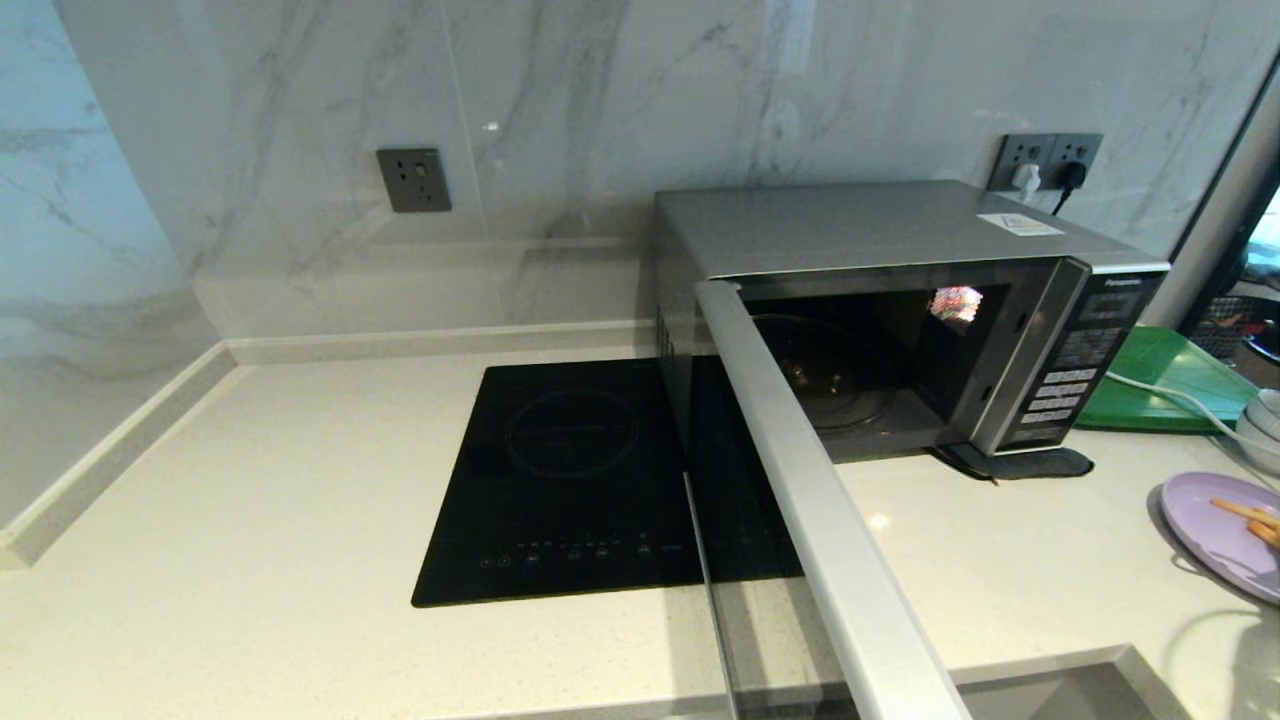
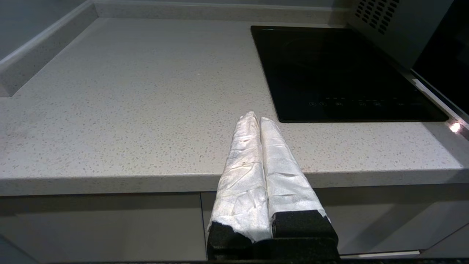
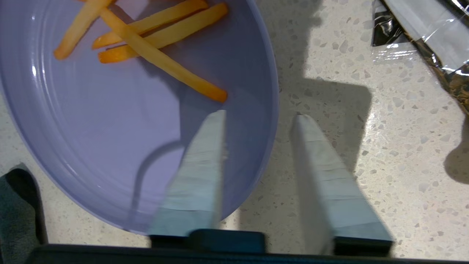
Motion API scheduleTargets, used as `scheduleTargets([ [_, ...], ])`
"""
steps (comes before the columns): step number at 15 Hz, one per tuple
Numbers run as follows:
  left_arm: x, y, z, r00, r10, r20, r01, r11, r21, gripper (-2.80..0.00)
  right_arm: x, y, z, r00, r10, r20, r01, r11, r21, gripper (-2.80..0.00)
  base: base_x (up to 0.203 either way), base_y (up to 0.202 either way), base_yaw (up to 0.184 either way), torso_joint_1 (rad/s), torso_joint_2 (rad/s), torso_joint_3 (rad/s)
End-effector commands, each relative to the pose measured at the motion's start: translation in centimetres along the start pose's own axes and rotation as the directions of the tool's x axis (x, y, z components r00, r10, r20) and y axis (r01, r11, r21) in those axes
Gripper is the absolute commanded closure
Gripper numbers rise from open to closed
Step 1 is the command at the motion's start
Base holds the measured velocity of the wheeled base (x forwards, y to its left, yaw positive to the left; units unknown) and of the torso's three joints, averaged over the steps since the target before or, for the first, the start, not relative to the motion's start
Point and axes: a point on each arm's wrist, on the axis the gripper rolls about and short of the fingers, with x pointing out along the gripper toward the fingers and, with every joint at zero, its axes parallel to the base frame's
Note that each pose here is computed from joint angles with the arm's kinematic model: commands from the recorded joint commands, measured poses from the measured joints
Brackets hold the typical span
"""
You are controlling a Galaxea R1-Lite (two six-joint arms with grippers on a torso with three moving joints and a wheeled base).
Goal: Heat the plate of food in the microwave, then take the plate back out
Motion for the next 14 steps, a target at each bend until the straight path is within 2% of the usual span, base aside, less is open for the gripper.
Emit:
scheduleTargets([
  [1, 0.0, 0.0, 0.0, 1.0, 0.001, 0.0, -0.001, 1.0, -0.001, 0.0, -0.7, 0.1, 0.2, 1.0, 0.012, 0.014, -0.012, 1.0, 0.003, -2.8, 0.0, 0.0, 0.0, 0.0, 0.0, 0.0],
  [4, 0.0, 0.0, 0.0, 1.0, 0.001, 0.0, -0.001, 1.0, -0.001, 0.0, -1.7, 0.2, 0.2, 0.999, 0.029, 0.028, -0.029, 1.0, 0.002, -2.8, 0.0, 0.0, 0.0, 0.0, 0.0, 0.0],
  [8, 0.0, 0.0, 0.0, 1.0, 0.001, 0.0, -0.001, 1.0, -0.001, 0.0, -7.5, 0.7, 0.4, 0.984, 0.144, 0.105, -0.142, 0.99, -0.024, -2.8, 0.0, 0.0, 0.0, 0.0, 0.0, 0.0],
  [11, 0.0, 0.0, 0.0, 1.0, 0.001, 0.0, -0.001, 1.0, -0.001, 0.0, -14.1, 0.4, -0.3, 0.947, 0.24, 0.216, -0.227, 0.97, -0.083, -2.8, 0.0, 0.0, 0.0, 0.0, 0.0, 0.0],
  [14, 0.0, 0.0, 0.0, 1.0, 0.001, 0.0, -0.001, 1.0, -0.001, 0.0, -19.6, -0.6, -2.1, 0.897, 0.322, 0.302, -0.279, 0.944, -0.178, -2.8, 0.0, 0.0, 0.0, 0.0, 0.0, 0.0],
])
